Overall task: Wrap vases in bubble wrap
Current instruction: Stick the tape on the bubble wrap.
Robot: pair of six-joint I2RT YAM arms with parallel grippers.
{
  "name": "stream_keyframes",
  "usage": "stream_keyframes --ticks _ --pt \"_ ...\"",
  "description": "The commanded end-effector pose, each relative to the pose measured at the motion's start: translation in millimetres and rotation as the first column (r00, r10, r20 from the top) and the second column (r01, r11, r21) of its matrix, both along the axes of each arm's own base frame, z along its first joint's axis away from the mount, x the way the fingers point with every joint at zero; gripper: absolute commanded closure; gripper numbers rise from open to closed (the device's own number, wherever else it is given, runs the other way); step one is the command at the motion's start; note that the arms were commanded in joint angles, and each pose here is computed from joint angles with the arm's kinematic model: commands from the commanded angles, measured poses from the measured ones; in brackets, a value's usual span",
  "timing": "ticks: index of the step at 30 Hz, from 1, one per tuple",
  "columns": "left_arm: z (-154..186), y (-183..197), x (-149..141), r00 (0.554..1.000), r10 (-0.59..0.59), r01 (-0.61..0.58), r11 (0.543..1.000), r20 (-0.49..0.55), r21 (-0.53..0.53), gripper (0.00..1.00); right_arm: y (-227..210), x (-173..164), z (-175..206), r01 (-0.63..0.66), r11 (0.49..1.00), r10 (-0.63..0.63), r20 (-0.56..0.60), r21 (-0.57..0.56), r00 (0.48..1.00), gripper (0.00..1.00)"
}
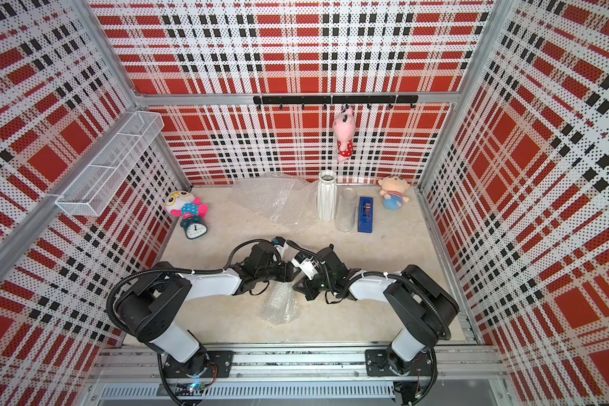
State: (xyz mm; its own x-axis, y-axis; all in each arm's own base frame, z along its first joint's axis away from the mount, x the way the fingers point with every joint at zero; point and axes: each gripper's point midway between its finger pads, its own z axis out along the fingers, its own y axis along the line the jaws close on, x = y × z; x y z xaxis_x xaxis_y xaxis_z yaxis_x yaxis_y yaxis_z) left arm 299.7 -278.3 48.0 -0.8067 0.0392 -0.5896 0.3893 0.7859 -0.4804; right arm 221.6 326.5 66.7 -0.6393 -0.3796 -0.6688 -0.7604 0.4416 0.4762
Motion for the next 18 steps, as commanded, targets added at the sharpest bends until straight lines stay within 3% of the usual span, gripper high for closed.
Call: stream_keyframes --ticks 1,14,18 --pt "15.5 -10.2 0.0 0.999 -0.017 0.019 0.999 0.037 -0.044 0.63 5.7 11.3 5.6 0.042 0.999 -0.043 0.042 0.018 0.998 0.92" --pt "24.0 13.6 11.1 0.994 0.105 -0.100 0.988 0.040 -0.116 0.65 -5.6 25.1 1.3 0.167 0.986 -0.166 0.067 -0.015 0.984 0.58" --pt "23.6 32.1 18.8 0.983 0.183 -0.178 0.976 0.032 -0.128 0.65 -7.8 27.7 14.2 0.198 0.980 -0.198 0.077 0.013 0.977 0.55"
